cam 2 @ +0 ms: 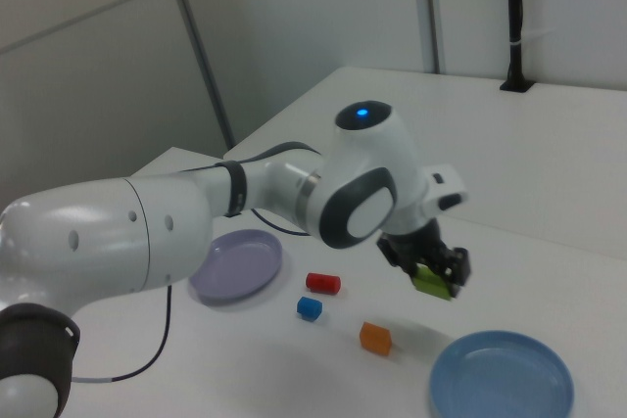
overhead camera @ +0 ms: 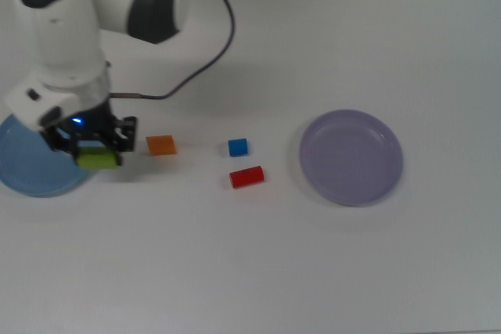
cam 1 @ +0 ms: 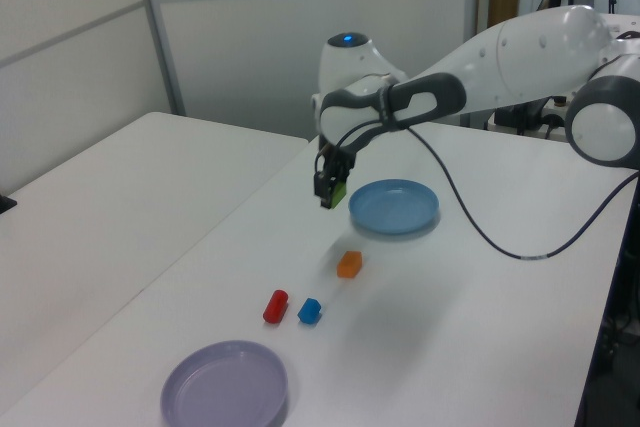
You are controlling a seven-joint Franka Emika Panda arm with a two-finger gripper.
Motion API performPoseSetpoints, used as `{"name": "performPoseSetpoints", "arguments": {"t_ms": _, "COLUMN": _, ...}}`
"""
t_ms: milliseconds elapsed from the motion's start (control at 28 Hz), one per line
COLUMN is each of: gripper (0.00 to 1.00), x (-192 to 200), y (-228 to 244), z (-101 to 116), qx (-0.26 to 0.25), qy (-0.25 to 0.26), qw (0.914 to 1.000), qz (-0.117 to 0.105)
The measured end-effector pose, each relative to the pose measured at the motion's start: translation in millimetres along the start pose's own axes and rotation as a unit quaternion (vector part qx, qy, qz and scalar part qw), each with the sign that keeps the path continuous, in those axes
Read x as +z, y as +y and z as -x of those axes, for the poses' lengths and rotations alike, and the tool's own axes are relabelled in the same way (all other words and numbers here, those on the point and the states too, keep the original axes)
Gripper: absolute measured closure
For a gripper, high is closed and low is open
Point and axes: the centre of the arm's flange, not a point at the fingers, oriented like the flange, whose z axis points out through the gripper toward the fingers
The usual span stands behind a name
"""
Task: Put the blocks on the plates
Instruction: 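Carry the green block onto the light blue plate and release it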
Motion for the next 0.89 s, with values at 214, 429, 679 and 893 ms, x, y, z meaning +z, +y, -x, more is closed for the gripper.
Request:
{"name": "performPoseSetpoints", "arguments": {"t_ms": 214, "gripper": 0.34, "x": 20, "y": 64, "z": 25, "qx": 0.047, "qy": -0.019, "qw": 0.9987, "qz": 0.006}}
{"name": "performPoseSetpoints", "arguments": {"t_ms": 429, "gripper": 0.34, "x": 61, "y": 94, "z": 45, "qx": 0.070, "qy": -0.050, "qw": 0.9963, "qz": 0.002}}
{"name": "performPoseSetpoints", "arguments": {"t_ms": 679, "gripper": 0.34, "x": 81, "y": 92, "z": 46, "qx": 0.069, "qy": -0.049, "qw": 0.9964, "qz": 0.001}}
{"name": "performPoseSetpoints", "arguments": {"t_ms": 893, "gripper": 0.32, "x": 84, "y": 88, "z": 42, "qx": 0.066, "qy": -0.037, "qw": 0.9971, "qz": 0.003}}
